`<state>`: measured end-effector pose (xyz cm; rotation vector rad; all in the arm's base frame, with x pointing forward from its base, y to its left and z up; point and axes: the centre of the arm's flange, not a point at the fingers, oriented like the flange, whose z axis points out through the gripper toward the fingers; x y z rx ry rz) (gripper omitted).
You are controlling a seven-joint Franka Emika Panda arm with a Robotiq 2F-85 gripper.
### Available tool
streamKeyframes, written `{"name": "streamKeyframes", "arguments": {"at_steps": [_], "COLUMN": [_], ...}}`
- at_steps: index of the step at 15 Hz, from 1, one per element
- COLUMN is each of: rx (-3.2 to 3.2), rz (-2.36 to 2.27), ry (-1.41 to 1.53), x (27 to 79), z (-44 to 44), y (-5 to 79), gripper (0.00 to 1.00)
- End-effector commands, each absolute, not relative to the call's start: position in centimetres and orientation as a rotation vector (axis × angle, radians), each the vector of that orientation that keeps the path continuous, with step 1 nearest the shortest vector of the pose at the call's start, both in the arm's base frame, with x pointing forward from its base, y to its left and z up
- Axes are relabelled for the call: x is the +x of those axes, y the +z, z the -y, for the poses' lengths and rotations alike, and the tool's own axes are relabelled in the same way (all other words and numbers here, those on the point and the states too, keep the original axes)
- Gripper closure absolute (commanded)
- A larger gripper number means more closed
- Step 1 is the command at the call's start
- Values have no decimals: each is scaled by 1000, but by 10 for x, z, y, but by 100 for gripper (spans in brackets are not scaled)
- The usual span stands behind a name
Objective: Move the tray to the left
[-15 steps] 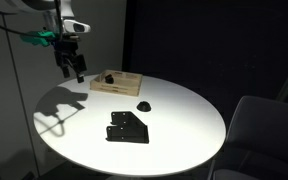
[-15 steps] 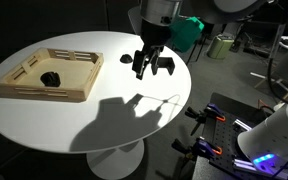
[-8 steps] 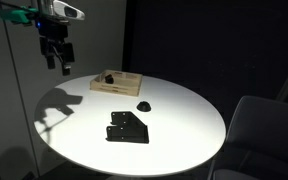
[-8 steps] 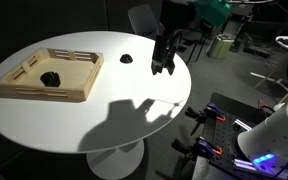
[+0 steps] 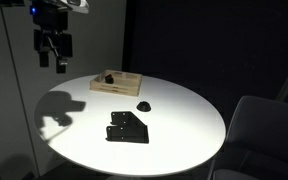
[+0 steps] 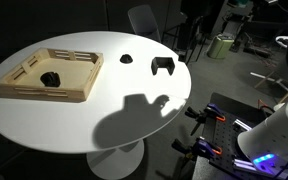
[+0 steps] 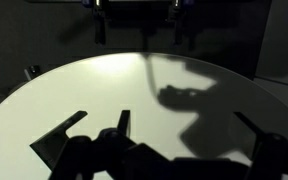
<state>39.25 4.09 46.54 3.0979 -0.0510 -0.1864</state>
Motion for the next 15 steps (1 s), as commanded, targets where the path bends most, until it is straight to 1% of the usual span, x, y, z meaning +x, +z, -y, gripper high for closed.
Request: {"name": "streamKeyframes", "arguments": {"at_steps": [1,5,6,15], "rx": [3064,3034,3049,3042], "rz": [-9,-52,-10,-22], "ry": [-191,-128,-158,-142], "x": [390,391,392,391], "z": [-23,-12,-20,-19], "y": [493,505,493,497], "gripper": [0,0,0,0]}}
